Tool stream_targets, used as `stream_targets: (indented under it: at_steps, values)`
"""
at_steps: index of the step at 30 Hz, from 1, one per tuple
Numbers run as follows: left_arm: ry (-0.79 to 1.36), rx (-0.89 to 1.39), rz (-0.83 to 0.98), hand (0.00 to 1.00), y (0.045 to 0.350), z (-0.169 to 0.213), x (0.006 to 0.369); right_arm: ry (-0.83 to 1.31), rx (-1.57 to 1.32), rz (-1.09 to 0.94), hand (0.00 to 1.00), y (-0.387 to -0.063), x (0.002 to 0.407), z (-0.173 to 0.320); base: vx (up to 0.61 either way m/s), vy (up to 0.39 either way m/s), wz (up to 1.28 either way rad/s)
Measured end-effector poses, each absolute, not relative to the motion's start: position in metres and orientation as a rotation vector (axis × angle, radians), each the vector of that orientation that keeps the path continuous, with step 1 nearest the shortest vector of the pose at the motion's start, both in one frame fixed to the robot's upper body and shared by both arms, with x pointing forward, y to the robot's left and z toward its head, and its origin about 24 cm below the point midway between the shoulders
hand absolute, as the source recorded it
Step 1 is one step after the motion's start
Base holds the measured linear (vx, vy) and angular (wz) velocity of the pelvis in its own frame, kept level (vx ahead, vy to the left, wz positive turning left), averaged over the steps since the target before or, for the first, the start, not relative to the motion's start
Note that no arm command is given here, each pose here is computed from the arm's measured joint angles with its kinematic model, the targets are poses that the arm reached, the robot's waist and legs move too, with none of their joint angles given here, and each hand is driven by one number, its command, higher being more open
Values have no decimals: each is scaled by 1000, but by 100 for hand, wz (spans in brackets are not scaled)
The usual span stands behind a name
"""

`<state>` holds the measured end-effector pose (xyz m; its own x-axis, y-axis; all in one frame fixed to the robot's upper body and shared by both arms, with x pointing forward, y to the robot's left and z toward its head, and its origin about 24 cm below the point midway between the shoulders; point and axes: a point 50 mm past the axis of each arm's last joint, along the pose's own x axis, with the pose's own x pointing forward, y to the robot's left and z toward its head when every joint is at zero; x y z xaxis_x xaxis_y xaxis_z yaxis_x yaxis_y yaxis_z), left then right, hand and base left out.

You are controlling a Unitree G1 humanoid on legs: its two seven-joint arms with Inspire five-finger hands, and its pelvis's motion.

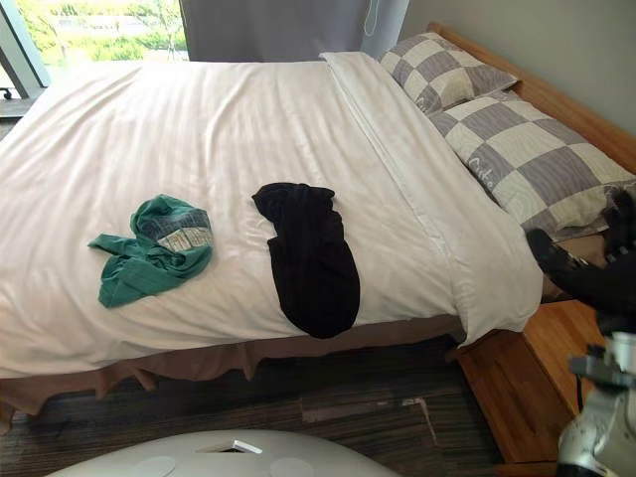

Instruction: Tidy up the quilt and then pick up the clothes from the bed and put them into the laundry hamper

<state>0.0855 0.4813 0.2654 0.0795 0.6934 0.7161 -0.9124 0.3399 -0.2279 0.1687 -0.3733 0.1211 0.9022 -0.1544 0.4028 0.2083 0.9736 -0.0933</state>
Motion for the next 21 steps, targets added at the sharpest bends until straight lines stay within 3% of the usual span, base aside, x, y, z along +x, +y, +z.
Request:
stream_targets:
  at_steps: [1, 2, 3, 5, 8, 12, 21]
  values:
    - [-859, 315, 1226, 100, 481, 266, 86, -405, -134, -184, 100, -373, 169, 121, -76, 10, 5]
    - [-843, 414, 1080, 100, 462, 268, 124, -382, -102, -64, 100, -354, 190, 119, -61, 3, 3]
    - [-828, 438, 1034, 100, 455, 267, 137, -367, -92, -29, 100, -348, 197, 118, -74, -2, 4]
    - [-746, 523, 843, 100, 424, 251, 184, -302, -58, 82, 100, -327, 215, 112, -53, 4, 0]
    - [-657, 593, 642, 100, 382, 223, 222, -329, -88, 180, 100, -304, 223, 126, -27, 4, -10]
    - [-461, 648, 489, 100, 345, 178, 255, -417, -55, 244, 100, -277, 228, 140, -14, 1, -23]
    - [-153, 687, 440, 100, 315, 121, 276, -385, 12, 234, 100, -257, 230, 129, 12, -9, -13]
